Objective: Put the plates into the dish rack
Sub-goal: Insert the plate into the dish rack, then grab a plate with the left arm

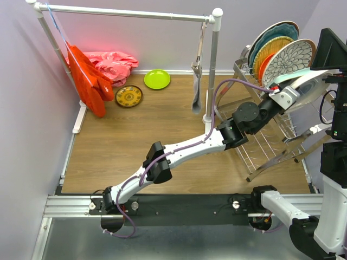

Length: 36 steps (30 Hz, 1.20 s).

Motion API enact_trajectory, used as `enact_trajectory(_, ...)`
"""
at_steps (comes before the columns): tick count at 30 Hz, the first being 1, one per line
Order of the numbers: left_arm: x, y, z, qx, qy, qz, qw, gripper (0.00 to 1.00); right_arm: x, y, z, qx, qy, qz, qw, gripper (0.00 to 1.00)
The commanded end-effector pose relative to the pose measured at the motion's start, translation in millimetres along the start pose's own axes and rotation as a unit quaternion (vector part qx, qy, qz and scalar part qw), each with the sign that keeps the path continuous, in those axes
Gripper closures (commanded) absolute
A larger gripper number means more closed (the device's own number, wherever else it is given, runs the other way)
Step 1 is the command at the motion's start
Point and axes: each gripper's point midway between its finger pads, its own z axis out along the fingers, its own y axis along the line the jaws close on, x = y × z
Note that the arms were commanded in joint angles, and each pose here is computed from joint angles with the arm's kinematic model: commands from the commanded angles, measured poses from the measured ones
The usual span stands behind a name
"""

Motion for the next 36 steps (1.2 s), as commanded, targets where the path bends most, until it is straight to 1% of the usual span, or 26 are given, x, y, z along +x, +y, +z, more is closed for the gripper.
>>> enact_trajectory(1, -3.9, -2.4, 0.7, -0.004, -0.014, -0.007, 1.0, 0.51, -3.1, -3.0, -1.5, 0.007, -0.007, -0.004, 1.0, 0.0)
enact_trajectory(2, -7.2, -2.5, 1.4, 0.0, -0.018, -0.008, 1.0, 0.47, -3.0, -3.0, -1.5, 0.007, -0.007, -0.004, 1.0, 0.0)
enact_trajectory(7, -34.3, 2.6, 2.1, 0.001, -0.039, -0.015, 0.999, 0.36, -4.2, -4.3, -1.9, 0.01, -0.009, -0.009, 1.0, 0.0)
enact_trajectory(8, -39.0, 2.0, 2.0, 0.005, -0.043, -0.016, 0.999, 0.32, -4.4, -4.9, -1.9, 0.011, -0.01, -0.011, 1.0, 0.0)
enact_trajectory(15, -65.3, 0.7, -2.4, 0.012, -0.058, -0.018, 0.998, 0.24, -10.8, -4.8, -3.3, 0.012, -0.017, -0.022, 1.0, 0.0)
enact_trajectory(24, -98.3, 7.0, -12.1, 0.004, -0.071, -0.02, 0.997, 0.23, -16.8, -4.5, -4.9, 0.012, -0.023, -0.032, 0.999, 0.0)
enact_trajectory(28, -106.1, 6.4, -19.9, 0.0, -0.067, -0.018, 0.998, 0.23, -18.8, -4.0, -4.4, 0.012, -0.025, -0.035, 0.999, 0.0)
enact_trajectory(33, -111.6, 15.8, -25.5, -0.015, -0.064, -0.016, 0.998, 0.23, -21.7, -3.3, -4.4, 0.011, -0.028, -0.036, 0.999, 0.0)
enact_trajectory(36, -123.3, 16.1, -27.9, -0.013, -0.071, -0.017, 0.997, 0.22, -22.4, -3.4, -3.7, 0.011, -0.029, -0.04, 0.999, 0.0)
